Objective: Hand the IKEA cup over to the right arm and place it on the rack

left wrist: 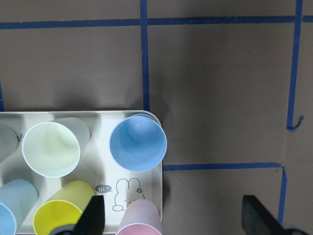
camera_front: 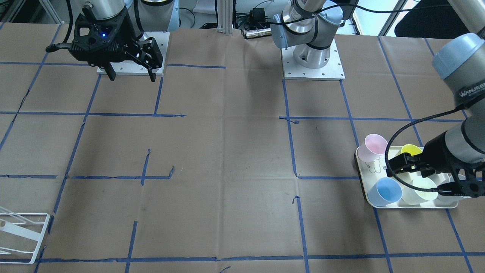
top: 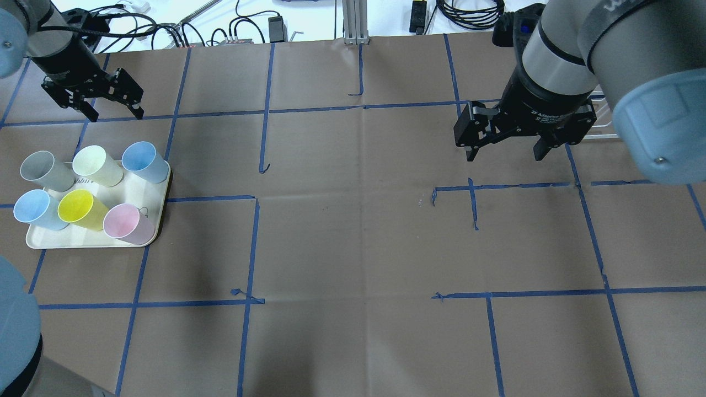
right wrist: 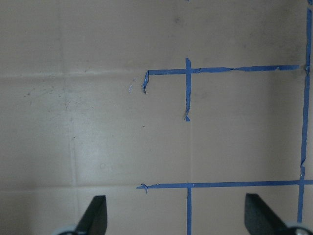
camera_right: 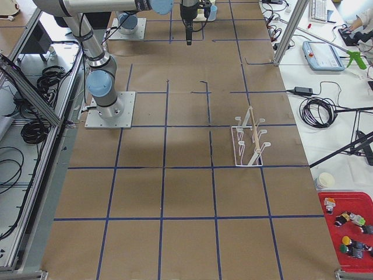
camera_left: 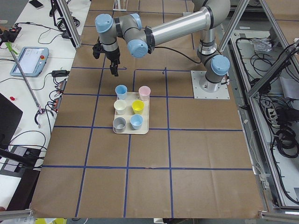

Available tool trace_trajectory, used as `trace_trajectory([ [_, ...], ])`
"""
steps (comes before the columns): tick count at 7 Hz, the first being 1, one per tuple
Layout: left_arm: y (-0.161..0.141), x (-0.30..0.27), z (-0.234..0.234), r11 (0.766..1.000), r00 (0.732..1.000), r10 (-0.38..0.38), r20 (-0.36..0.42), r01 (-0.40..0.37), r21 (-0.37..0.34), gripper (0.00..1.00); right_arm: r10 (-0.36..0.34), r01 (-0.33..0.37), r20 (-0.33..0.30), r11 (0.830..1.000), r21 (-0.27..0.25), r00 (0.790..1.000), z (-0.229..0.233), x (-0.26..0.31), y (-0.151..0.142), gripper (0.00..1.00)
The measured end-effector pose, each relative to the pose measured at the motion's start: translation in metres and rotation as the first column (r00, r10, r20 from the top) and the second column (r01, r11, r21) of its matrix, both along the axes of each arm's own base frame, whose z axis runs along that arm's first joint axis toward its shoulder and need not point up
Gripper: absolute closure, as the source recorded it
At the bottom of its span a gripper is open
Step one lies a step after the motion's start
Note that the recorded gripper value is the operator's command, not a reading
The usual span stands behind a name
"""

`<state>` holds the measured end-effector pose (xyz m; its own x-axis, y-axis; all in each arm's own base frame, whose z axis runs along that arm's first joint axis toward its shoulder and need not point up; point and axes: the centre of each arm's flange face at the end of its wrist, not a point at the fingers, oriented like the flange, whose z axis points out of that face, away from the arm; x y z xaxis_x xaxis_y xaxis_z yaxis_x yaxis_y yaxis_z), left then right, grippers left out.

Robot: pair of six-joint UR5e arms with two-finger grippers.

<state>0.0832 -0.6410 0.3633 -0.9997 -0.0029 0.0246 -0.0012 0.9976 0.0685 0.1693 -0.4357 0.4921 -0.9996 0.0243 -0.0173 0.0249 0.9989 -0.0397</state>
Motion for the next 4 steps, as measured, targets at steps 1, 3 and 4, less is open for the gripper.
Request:
trace_trajectory([
  [1,-0.001,0.0,-0.025,1.0,1.0,0.005,0.004,-0.005,-0.012,0.01,0.0,0.0,0.0,1.0,0.0,1.0,0.0,0.0,0.0,0.0],
  [3,0.007,-0.003,-0.067,1.0,1.0,0.006,0.009,-0.006,-0.029,0.01,0.0,0.0,0.001,1.0,0.0,1.0,0.0,0.0,0.0,0.0],
  [4,0.01,-0.004,-0.082,1.0,1.0,0.007,0.01,-0.006,-0.029,0.01,0.0,0.0,0.001,1.0,0.001,1.0,0.0,0.0,0.0,0.0],
])
